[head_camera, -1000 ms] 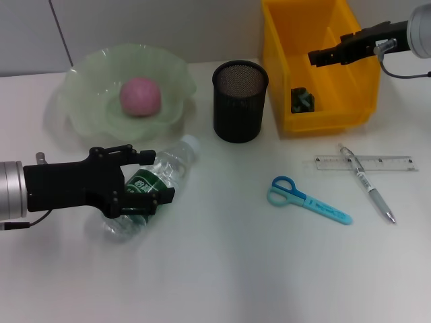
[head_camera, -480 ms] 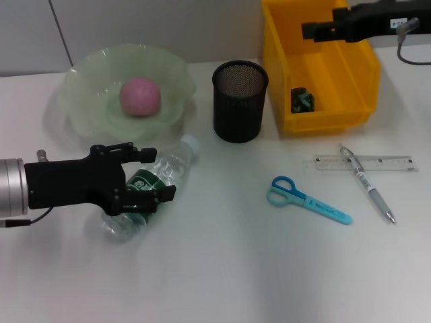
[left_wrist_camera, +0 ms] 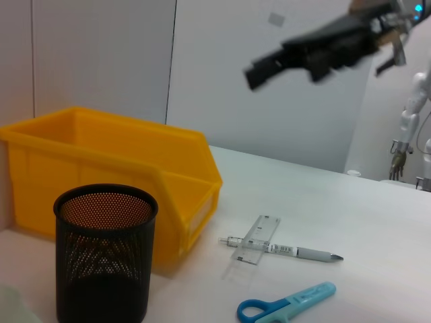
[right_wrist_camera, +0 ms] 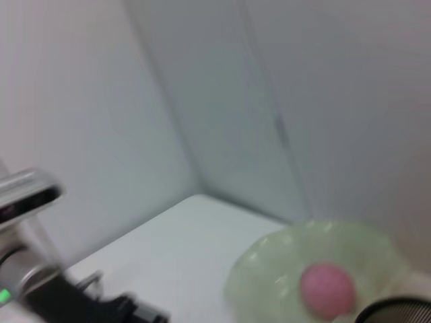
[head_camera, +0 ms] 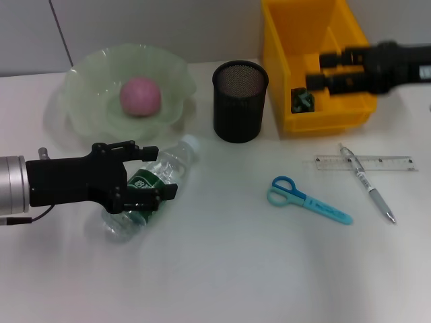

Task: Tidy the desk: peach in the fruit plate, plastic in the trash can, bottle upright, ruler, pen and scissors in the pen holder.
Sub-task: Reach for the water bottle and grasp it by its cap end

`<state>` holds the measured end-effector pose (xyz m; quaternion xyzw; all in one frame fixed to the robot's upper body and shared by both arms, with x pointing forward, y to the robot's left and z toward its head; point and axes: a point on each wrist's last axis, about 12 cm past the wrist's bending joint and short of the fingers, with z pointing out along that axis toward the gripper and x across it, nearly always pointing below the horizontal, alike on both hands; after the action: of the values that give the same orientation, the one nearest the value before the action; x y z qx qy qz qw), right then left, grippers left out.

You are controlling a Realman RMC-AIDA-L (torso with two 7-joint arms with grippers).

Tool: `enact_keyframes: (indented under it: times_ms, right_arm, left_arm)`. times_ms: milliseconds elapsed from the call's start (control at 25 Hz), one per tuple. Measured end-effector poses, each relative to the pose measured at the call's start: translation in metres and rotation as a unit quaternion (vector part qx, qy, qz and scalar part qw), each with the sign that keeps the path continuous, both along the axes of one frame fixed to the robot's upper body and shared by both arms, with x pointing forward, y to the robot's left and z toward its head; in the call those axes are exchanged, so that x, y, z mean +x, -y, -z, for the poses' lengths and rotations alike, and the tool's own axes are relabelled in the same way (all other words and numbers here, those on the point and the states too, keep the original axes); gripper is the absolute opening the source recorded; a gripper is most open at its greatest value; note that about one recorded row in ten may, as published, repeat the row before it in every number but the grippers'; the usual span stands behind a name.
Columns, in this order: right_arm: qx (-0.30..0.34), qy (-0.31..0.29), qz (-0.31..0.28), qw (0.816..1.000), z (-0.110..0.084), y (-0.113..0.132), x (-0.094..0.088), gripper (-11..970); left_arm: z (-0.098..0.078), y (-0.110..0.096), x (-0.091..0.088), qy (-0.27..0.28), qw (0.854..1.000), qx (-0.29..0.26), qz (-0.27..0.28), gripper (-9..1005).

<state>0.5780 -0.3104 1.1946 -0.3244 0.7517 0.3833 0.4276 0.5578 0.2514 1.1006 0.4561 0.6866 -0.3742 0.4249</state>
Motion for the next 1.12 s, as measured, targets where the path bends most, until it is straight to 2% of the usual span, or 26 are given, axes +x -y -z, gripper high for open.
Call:
enact_keyframes:
  times_ms: [160, 360, 480, 520, 560, 680, 840, 1120]
  right_arm:
    - [-0.007, -0.001, -0.042, 0.999, 0.019, 0.010, -0.014, 792]
    - [-0.034, 0.023, -0.098, 0.994, 0.047, 0.009, -0.035, 792]
    - [-0.058, 0.024, -0.113, 0.992, 0.066, 0.004, -0.043, 792]
    - [-0.072, 0.034, -0.119, 0.990, 0.079, 0.000, -0.049, 792]
    - [-0.072, 0.034, -0.119, 0.990, 0.079, 0.000, -0.049, 792]
    - [-0.090, 0.057, -0.117, 0.987, 0.094, -0.004, -0.057, 792]
    - [-0.096, 0.067, -0.114, 0.987, 0.103, -0.006, -0.061, 792]
    - [-0.092, 0.065, -0.112, 0.987, 0.108, -0.006, -0.063, 792]
  left_arm:
    - [0.000, 0.000, 0.000, -0.003, 1.000, 0.000, -0.001, 834]
    - [-0.001, -0.004, 0.002, -0.017, 1.000, 0.003, -0.009, 834]
    - [-0.002, -0.005, 0.003, -0.026, 1.000, 0.003, -0.013, 834]
    - [-0.002, -0.005, 0.003, -0.027, 1.000, 0.003, -0.014, 834]
    - [-0.002, -0.004, 0.004, -0.029, 0.999, 0.004, -0.014, 834]
    - [-0.003, -0.002, 0.006, -0.036, 0.999, 0.008, -0.015, 834]
    - [-0.005, 0.000, 0.009, -0.042, 0.999, 0.017, -0.012, 835]
    - [-0.012, 0.008, 0.014, -0.038, 0.999, 0.032, -0.008, 835]
